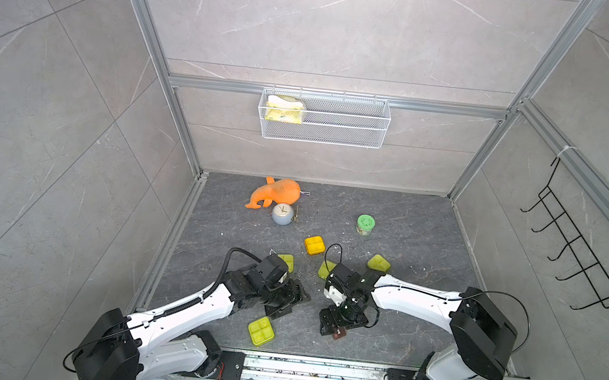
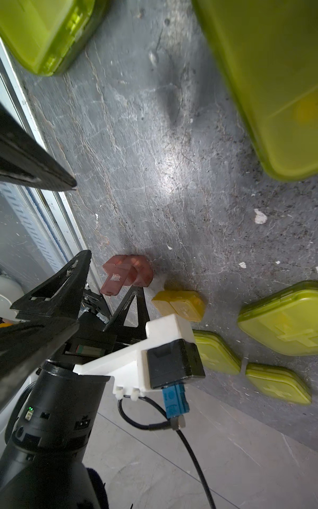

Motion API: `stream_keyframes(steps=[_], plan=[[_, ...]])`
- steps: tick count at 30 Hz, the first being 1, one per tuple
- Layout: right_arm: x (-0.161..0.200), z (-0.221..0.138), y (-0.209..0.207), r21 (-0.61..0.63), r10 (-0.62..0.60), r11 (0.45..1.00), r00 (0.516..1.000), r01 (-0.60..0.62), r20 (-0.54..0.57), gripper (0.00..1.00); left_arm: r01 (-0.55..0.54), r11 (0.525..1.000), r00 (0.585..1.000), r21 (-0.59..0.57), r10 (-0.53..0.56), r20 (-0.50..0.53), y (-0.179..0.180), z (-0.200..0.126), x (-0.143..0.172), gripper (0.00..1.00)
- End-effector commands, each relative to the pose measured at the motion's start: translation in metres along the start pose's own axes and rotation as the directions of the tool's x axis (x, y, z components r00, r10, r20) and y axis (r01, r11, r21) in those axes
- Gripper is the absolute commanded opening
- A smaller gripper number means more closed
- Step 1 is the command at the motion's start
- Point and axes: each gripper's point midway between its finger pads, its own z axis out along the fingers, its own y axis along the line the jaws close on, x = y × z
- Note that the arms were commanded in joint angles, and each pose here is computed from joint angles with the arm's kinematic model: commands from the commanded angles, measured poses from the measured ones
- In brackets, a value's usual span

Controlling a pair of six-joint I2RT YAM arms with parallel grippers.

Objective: Close pillboxes
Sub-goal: Close the lid on the pillbox.

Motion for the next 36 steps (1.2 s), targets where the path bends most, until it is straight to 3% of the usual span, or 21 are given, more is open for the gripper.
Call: stream_keyframes(steps=[1, 12, 36], plan=[[0.005, 0.002, 0.001, -0.006, 0.002, 1.000, 1.000, -0.003, -0.014, 0.95, -0.006, 0.999, 0.999, 0.044, 0.005, 0.040, -0.018, -0.005, -0.006, 0.74], [0.003, 0.002, 0.004, -0.017, 0.001, 1.000, 1.000, -0.001, -0.012, 0.94, -0.005, 0.999, 0.999, 0.039, 0.003, 0.045, -0.016, -0.002, -0.002, 0.74], [-0.008, 0.006, 0.007, -0.021, 0.001, 1.000, 1.000, -0.001, -0.003, 0.81, 0.006, 1.000, 0.999, 0.031, -0.008, 0.047, -0.007, -0.002, 0.001, 0.74]])
